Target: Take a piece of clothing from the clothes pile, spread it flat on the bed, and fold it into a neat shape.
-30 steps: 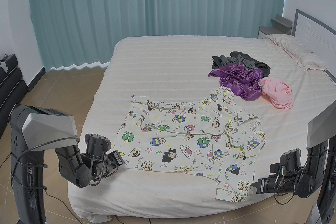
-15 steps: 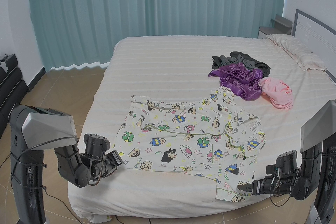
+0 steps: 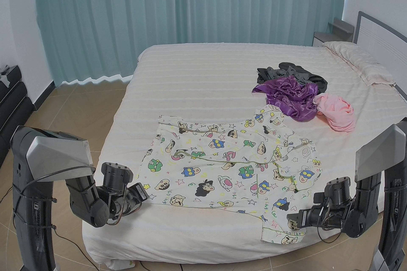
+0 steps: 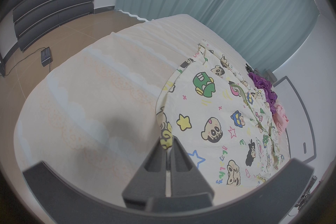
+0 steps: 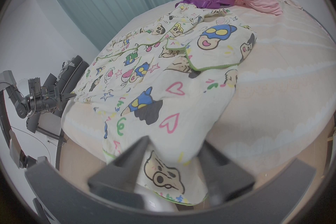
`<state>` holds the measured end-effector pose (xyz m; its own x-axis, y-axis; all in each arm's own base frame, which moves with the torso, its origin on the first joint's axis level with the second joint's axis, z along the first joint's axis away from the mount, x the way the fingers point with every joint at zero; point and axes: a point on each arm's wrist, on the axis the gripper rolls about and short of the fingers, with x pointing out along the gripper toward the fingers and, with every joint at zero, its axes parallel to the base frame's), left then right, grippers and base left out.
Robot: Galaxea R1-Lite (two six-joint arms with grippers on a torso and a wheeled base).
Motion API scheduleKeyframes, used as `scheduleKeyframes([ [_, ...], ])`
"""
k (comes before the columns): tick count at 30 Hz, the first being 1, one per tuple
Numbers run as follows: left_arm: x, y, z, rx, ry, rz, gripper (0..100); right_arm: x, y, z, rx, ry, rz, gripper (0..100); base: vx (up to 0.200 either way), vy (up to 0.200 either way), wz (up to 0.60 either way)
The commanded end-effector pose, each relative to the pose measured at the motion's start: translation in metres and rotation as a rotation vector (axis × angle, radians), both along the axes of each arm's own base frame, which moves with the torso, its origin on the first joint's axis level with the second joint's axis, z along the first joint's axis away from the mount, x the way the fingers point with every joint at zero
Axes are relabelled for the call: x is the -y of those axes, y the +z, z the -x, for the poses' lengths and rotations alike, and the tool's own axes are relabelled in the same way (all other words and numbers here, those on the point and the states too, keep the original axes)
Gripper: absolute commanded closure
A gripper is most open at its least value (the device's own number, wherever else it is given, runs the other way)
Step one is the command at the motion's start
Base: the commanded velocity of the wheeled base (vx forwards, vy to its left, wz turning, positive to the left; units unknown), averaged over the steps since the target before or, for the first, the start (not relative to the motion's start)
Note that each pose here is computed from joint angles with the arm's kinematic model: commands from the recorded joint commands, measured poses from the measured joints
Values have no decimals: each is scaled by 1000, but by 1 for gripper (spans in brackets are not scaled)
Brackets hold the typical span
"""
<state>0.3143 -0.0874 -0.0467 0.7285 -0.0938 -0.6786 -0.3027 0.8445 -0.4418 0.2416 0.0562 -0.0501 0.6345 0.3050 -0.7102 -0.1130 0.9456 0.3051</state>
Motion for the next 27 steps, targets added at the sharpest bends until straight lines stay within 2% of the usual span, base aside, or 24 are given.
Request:
scheduleKeyframes([
  [1, 0, -1, 0, -3, 0, 0, 100, 9, 3, -6, 28, -46, 1, 100, 0, 0, 0],
  [3, 0, 0, 0, -2, 0, 0, 100, 12, 4, -8, 38, -63, 3, 100, 0, 0, 0],
  [8, 0, 0, 1, -3, 1, -1, 100, 17, 13, -33, 129, -167, -29, 100, 0, 0, 0],
  [14, 0, -1, 3, -9, -2, -2, 100, 15, 17, -51, 187, -180, -42, 100, 0, 0, 0],
  [21, 0, -1, 3, -9, -2, -2, 100, 16, 15, -51, 137, -184, -29, 100, 0, 0, 0],
  [22, 0, -2, 3, -10, -2, -4, 100, 16, 19, -51, 145, -182, -40, 0, 0, 0, 0],
  [27, 0, -1, 3, -9, -2, -3, 100, 21, 18, -48, 129, -199, -32, 0, 0, 0, 0],
])
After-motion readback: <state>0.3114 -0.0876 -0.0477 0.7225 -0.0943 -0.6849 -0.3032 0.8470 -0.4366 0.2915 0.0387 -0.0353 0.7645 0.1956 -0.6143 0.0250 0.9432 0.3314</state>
